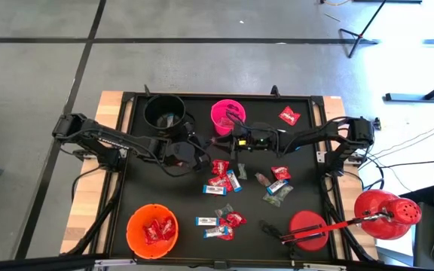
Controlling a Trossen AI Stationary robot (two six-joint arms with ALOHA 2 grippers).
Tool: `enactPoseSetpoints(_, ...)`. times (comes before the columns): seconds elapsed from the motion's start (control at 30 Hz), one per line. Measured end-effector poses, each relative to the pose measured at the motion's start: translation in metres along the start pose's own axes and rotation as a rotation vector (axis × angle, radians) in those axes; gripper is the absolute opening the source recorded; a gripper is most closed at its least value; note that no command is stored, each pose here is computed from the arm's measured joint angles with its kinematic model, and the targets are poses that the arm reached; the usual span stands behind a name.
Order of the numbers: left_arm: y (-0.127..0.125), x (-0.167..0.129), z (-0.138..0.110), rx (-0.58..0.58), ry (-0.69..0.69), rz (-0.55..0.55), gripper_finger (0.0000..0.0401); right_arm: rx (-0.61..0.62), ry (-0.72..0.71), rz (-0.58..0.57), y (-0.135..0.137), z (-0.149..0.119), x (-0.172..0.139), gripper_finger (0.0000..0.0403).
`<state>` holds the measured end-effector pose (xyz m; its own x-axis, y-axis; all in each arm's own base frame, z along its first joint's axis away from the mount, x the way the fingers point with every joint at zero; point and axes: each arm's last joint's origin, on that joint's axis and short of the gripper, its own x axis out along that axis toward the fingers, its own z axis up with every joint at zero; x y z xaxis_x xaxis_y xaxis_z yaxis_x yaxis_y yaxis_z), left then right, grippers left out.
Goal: Organize candy in baskets
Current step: Put the orange gummy into the pink bucket
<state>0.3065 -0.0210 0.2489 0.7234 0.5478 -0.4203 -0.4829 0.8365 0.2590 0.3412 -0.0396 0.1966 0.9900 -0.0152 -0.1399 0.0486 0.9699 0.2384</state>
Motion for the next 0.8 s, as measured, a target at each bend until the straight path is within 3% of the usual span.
enactPoseSetpoints(0.1, 0.0, 0.0, 0.0, -0.001, 0.0, 0.0, 0.0, -0.009, 0.003, 0.015, 0.0005, 0.0, -0.0001, 0.0087)
enactPoseSetpoints(0.27, 0.0, 0.0, -0.0003, 0.0, 0.002, 0.0, 0.0, -0.035, 0.007, 0.034, 0.0009, -0.0001, -0.0001, 0.001)
enactPoseSetpoints(0.63, 0.0007, -0.0004, -0.0007, 0.002, 0.006, 0.002, 0.0, -0.056, 0.005, 0.008, 0.0002, -0.0003, -0.0001, 0.0001)
enactPoseSetpoints(0.8, 0.0075, -0.0092, -0.0004, 0.012, 0.028, 0.002, 0.0, -0.08, 0.007, -0.064, -0.0014, 0.0, -0.0008, 0.0001)
